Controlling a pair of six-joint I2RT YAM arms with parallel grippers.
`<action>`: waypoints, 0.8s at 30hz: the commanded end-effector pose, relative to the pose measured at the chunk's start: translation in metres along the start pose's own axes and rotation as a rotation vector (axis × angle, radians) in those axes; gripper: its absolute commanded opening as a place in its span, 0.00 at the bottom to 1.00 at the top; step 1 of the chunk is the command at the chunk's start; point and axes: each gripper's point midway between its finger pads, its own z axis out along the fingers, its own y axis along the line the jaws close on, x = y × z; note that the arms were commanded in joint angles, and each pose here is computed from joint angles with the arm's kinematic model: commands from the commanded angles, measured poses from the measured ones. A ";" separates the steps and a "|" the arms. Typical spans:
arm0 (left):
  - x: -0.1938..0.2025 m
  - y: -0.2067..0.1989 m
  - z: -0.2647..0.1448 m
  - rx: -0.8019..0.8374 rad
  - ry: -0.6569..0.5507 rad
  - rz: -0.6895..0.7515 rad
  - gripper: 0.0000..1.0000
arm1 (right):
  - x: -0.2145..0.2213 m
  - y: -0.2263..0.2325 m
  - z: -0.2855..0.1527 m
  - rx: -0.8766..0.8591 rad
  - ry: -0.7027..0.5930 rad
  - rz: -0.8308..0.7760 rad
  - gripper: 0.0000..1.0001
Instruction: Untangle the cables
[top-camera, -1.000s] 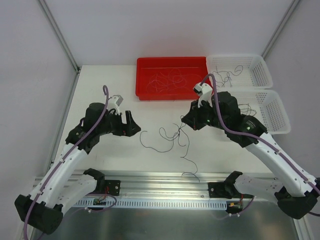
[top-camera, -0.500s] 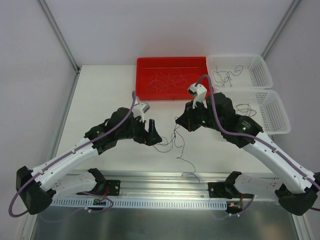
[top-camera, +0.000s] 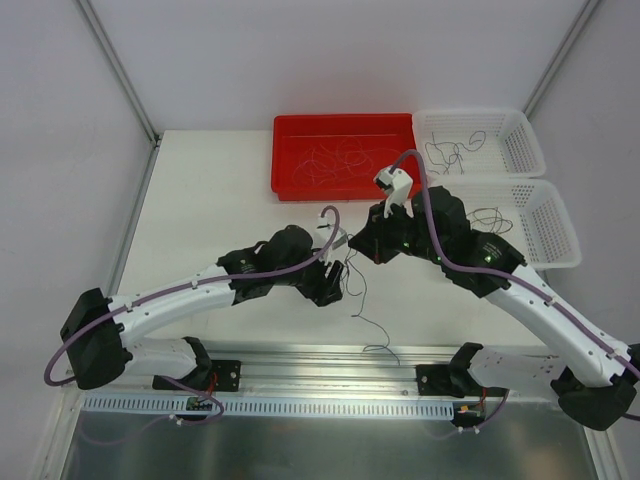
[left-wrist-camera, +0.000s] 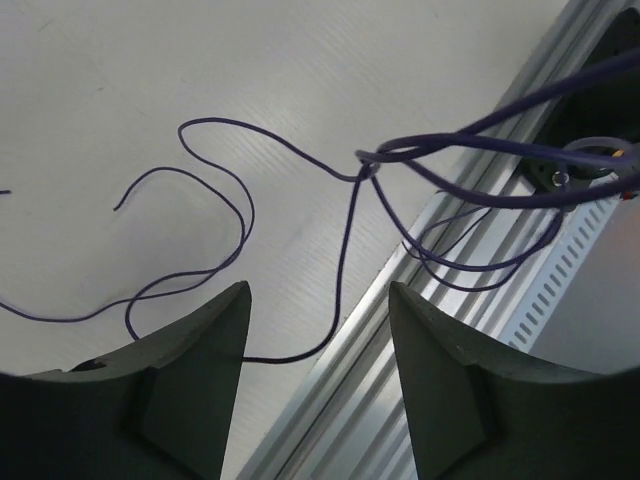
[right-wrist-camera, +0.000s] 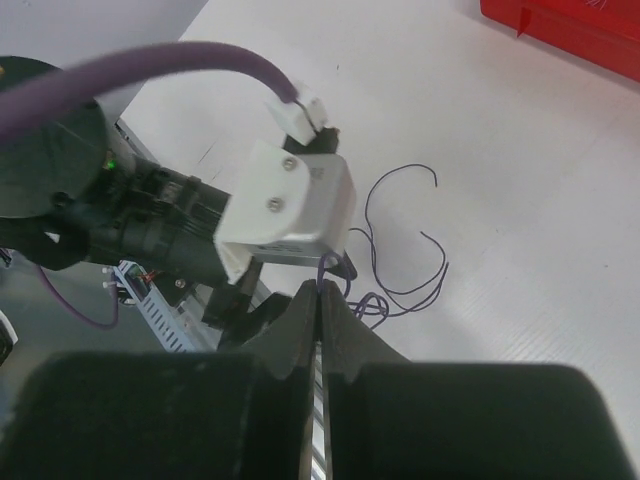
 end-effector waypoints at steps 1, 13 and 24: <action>-0.019 0.004 0.007 -0.034 -0.051 0.073 0.56 | -0.025 0.015 -0.016 -0.044 -0.092 0.001 0.01; -0.025 0.020 -0.018 -0.133 -0.146 0.054 0.00 | -0.002 -0.050 -0.015 0.252 -0.066 0.030 0.01; -0.039 0.020 -0.044 -0.143 -0.217 -0.054 0.00 | 0.023 -0.057 0.005 0.167 -0.049 0.180 0.55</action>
